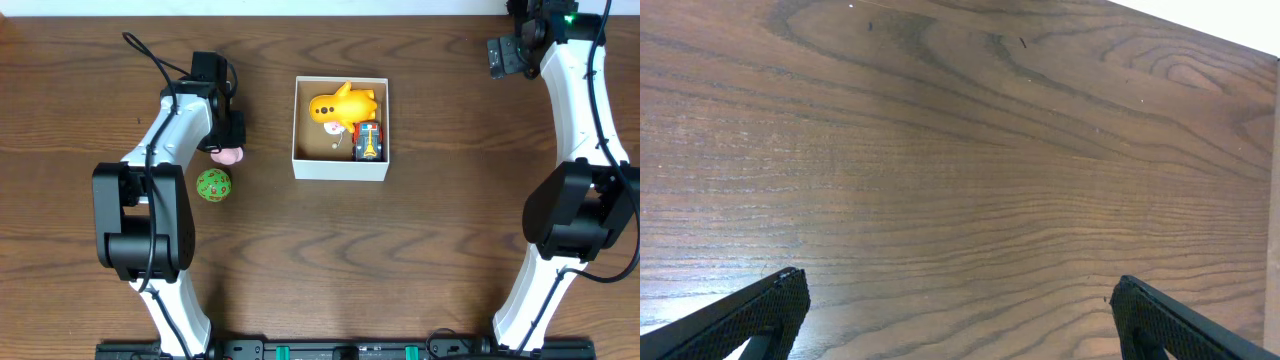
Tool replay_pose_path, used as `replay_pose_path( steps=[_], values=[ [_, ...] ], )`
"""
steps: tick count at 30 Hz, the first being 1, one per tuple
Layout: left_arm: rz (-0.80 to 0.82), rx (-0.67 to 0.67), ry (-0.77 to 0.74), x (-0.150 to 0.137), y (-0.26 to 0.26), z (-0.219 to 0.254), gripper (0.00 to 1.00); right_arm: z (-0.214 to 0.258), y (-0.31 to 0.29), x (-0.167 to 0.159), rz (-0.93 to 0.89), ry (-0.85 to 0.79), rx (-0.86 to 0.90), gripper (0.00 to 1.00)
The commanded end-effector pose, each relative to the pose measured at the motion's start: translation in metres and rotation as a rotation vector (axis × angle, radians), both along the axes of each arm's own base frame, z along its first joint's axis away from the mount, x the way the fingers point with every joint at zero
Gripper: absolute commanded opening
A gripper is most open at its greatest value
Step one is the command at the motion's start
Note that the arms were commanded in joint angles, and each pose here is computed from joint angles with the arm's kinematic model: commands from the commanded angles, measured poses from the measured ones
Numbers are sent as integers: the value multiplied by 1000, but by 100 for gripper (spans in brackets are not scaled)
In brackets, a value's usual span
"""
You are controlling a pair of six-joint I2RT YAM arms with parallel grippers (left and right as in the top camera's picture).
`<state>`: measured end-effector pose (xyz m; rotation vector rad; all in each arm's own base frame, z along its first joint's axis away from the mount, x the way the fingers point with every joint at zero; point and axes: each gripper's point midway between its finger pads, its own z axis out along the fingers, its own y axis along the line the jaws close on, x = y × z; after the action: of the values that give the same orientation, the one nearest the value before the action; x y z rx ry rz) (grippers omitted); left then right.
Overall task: Pack container
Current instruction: 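Lift the pig toy and carry it into the box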
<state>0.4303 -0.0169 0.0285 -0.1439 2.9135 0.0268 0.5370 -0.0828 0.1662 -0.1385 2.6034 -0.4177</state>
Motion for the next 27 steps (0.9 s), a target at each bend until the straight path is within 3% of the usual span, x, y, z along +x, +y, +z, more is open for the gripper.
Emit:
replay_pose_path(
  steps=[1,3,18,27],
  values=[
    [9,-2,14,-3,2,-5,14,9,-1,-2,-16,-20,2,99],
    [8,-2,4,-1,2,-2,6,9,-1,-2,-16,-20,2,99],
    [-8,-23,-325,63,-9,122,6,9,-1,-2,-16,-20,2,99],
    [-151,-102,-492,63,-81,199,6,9,-1,-2,-16,-20,2,99]
  ],
)
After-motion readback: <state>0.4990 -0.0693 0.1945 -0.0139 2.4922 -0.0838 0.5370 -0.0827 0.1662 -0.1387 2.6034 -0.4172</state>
